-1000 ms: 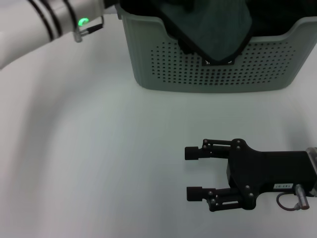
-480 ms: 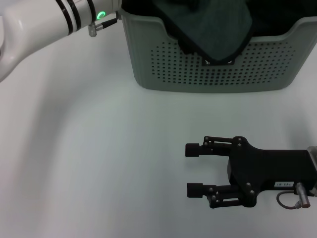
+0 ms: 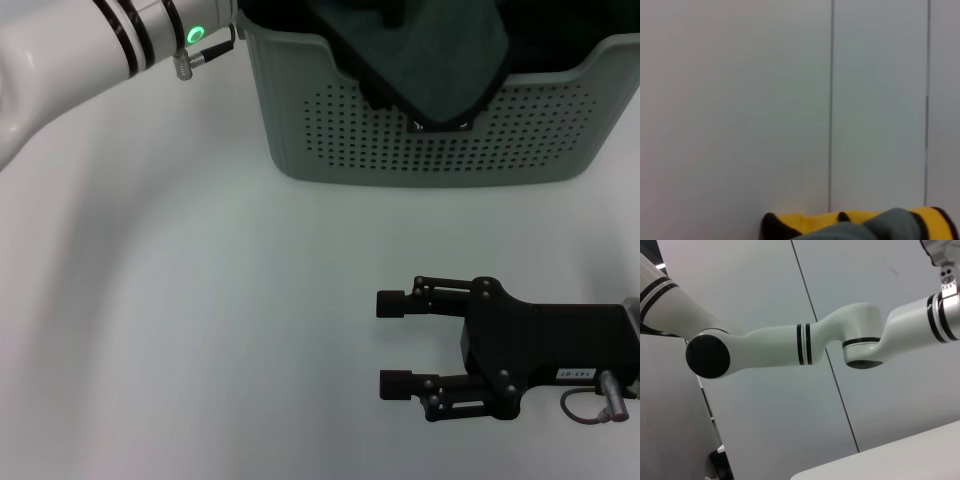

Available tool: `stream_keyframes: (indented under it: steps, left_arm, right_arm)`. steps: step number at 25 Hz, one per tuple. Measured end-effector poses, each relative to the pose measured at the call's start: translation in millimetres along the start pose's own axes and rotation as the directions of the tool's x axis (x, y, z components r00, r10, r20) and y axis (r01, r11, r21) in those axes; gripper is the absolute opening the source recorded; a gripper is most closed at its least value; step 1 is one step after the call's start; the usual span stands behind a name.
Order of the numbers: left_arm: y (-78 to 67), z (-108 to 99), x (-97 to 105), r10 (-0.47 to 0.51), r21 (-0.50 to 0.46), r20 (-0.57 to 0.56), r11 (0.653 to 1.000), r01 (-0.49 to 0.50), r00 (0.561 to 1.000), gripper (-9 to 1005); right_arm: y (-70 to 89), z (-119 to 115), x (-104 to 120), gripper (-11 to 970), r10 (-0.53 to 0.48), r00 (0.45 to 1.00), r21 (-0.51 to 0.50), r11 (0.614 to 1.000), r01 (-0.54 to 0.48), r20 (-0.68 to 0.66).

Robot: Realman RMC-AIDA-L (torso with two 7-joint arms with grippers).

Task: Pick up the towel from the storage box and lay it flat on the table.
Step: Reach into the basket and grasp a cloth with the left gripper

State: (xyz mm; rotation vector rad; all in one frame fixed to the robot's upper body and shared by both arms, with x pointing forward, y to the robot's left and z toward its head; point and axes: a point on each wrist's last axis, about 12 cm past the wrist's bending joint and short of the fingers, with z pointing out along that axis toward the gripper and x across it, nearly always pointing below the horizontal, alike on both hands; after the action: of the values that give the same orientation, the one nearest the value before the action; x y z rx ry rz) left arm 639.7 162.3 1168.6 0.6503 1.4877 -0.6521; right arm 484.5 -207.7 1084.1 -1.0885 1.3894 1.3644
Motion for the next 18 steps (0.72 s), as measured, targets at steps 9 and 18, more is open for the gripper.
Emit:
stream_keyframes:
  steps: [9, 18]
  left_arm:
    - [-0.8, -7, 0, 0.024, 0.01, 0.026, 1.0, -0.024, 0.999, 6]
    - [7.3, -24, -5, -0.111, -0.033, 0.101, 0.993, 0.114, 0.989, 83]
  right_arm:
    - [0.0, 0, 0, 751, 0.0, 1.0, 0.001, 1.0, 0.0, 0.001]
    - [-0.8, 1, -1, 750, -0.002, 1.0, -0.002, 1.0, 0.002, -0.002]
